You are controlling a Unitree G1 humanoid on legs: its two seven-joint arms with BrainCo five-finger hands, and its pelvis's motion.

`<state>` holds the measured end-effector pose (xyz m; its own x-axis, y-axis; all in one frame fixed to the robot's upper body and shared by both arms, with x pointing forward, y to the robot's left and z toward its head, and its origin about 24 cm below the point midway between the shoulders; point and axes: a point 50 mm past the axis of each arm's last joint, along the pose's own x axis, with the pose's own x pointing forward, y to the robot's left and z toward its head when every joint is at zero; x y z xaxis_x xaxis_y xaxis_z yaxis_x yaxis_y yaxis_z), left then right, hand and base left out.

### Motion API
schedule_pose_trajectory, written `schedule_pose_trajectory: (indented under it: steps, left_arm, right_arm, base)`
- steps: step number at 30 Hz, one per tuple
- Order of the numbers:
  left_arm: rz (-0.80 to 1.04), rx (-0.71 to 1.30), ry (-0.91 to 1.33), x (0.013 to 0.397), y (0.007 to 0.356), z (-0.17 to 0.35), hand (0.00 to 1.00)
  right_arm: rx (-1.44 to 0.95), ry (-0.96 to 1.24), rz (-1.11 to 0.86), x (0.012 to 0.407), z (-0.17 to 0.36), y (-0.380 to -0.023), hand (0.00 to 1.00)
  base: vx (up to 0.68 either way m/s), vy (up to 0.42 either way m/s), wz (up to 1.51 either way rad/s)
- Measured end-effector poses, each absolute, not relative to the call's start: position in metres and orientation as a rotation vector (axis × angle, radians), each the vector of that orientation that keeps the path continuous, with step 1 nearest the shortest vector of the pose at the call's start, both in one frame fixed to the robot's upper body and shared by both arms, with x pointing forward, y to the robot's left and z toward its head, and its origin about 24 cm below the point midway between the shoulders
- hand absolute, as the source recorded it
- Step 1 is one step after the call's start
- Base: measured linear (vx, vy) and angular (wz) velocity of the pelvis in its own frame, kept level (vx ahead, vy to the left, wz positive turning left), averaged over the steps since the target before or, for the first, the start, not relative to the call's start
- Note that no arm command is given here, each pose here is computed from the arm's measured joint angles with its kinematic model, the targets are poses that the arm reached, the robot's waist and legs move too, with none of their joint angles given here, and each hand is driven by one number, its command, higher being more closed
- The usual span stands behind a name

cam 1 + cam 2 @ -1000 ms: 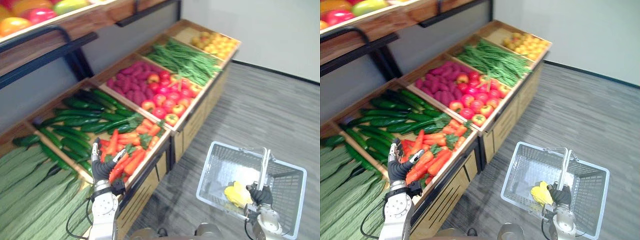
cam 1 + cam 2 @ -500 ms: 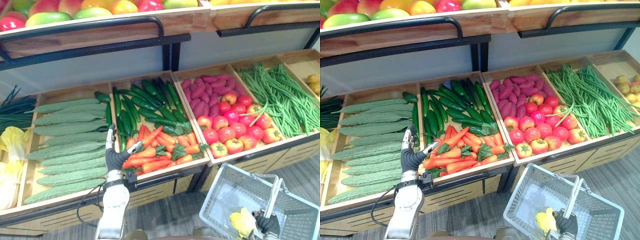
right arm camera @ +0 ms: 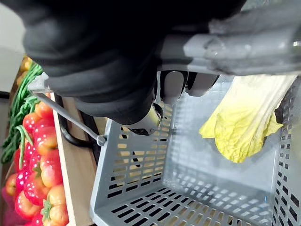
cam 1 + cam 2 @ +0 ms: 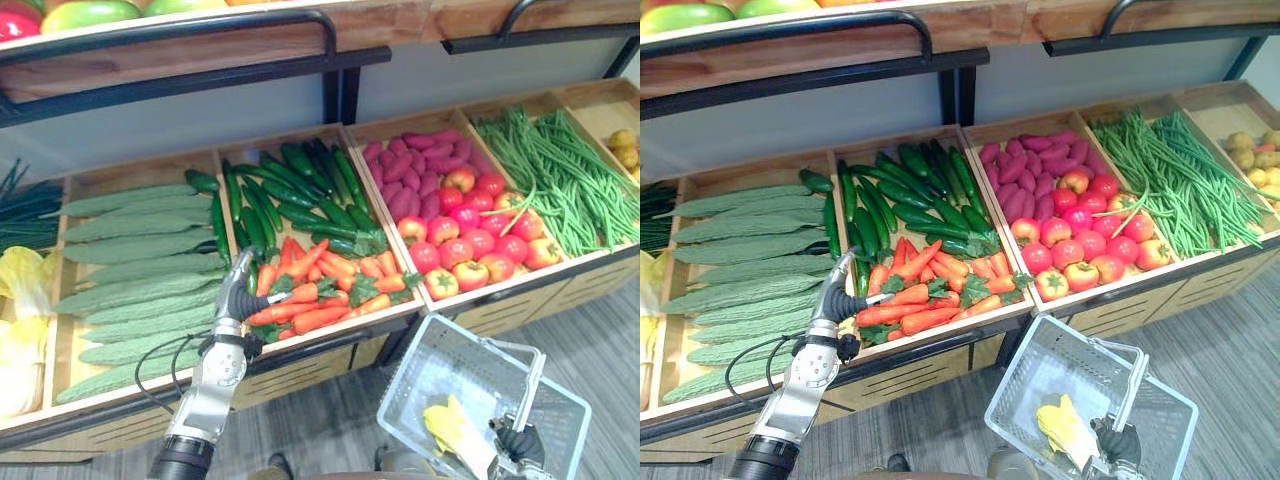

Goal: Pick vegetable in the basket

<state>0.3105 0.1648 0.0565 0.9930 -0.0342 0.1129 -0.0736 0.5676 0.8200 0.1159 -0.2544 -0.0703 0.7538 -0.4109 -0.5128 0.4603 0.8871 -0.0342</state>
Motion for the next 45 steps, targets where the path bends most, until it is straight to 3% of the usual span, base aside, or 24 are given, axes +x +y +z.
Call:
schedule_pose_trajectory:
  steps: [6, 12, 13, 32, 39, 45]
  left_arm:
    - [0.128, 1.062, -0.174, 0.342, 0.164, 0.084, 0.00]
    - [0.179, 1.081, -0.072, 0.351, 0.175, 0.077, 0.00]
    - [0.176, 1.077, -0.048, 0.351, 0.177, 0.072, 1.00]
    - [0.059, 1.016, -0.062, 0.367, 0.157, 0.084, 1.00]
    - [0.119, 1.004, -0.281, 0.363, 0.148, 0.128, 1.00]
    - [0.206, 0.951, -0.371, 0.342, 0.156, 0.137, 1.00]
  right_arm:
    - [0.105, 0.463, -0.426, 0.129, -0.061, -0.243, 1.00]
    - [0.117, 0.424, -0.398, 0.136, -0.055, -0.235, 1.00]
    - [0.120, 0.424, -0.403, 0.136, -0.055, -0.235, 1.00]
    - [0.125, 0.388, -0.377, 0.142, -0.047, -0.232, 1.00]
    - [0.124, 0.390, -0.374, 0.141, -0.048, -0.232, 1.00]
    - [0.114, 0.397, -0.391, 0.139, -0.049, -0.238, 1.00]
  base:
    - [-0.03, -0.013, -0.04]
    - [-0.01, -0.010, -0.06]
    - [0.00, 0.000, 0.00]
    - [0.00, -0.004, 0.00]
    - [0.00, -0.011, 0.05]
    - [0.01, 0.000, 0.05]
